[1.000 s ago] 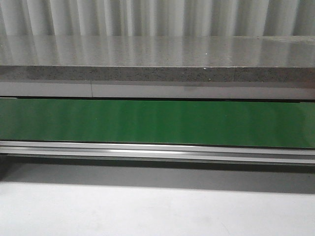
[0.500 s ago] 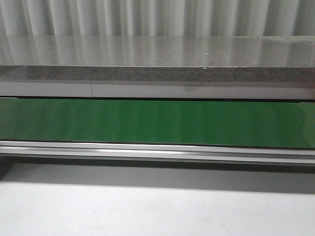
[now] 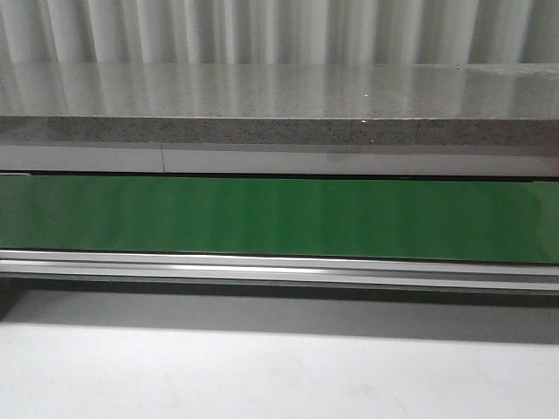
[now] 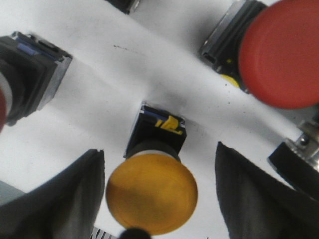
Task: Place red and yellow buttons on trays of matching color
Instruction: 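Grasp a yellow mushroom button with the left gripper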
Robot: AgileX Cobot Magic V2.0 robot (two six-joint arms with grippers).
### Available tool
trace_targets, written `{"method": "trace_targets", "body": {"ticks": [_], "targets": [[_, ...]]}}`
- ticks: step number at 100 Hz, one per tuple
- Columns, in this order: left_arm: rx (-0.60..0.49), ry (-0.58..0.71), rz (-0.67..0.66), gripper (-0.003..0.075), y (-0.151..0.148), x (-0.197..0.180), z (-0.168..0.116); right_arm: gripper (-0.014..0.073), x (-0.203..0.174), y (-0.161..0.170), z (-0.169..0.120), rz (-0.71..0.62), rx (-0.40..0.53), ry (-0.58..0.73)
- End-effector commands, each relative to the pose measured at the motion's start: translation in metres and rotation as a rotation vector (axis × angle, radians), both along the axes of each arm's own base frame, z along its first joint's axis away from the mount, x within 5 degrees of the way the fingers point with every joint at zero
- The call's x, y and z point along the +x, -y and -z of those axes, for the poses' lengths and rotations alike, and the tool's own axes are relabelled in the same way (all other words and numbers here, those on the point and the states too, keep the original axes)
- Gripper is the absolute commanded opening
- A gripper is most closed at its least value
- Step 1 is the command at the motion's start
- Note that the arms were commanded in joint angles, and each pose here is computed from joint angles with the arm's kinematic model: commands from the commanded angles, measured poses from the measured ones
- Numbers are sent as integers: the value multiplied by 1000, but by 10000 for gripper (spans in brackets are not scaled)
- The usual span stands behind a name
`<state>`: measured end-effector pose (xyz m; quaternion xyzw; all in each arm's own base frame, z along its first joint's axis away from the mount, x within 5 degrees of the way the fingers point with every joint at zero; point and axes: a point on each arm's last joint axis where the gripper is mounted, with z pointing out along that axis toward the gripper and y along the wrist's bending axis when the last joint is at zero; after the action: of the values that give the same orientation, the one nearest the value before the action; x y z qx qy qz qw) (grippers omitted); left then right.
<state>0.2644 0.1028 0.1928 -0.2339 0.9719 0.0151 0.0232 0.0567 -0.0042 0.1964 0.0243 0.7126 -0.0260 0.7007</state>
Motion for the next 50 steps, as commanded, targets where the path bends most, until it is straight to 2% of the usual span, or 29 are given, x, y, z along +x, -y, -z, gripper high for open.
{"method": "trace_targets", "body": {"ticks": [1, 15, 24, 36, 50], "targets": [[19, 56, -2, 361, -2, 4, -14, -64, -2, 0, -14, -1, -25, 108], [22, 64, -1, 211, -2, 4, -14, -64, -2, 0, -14, -1, -25, 108], [25, 72, -1, 152, -2, 4, -15, -64, -2, 0, -14, -1, -25, 108], [39, 108, -1, 143, -1, 1, -26, -64, -2, 0, -14, -1, -25, 108], [70, 186, 6, 143, 3, -8, -53, -64, -2, 0, -14, -1, -25, 108]]}}
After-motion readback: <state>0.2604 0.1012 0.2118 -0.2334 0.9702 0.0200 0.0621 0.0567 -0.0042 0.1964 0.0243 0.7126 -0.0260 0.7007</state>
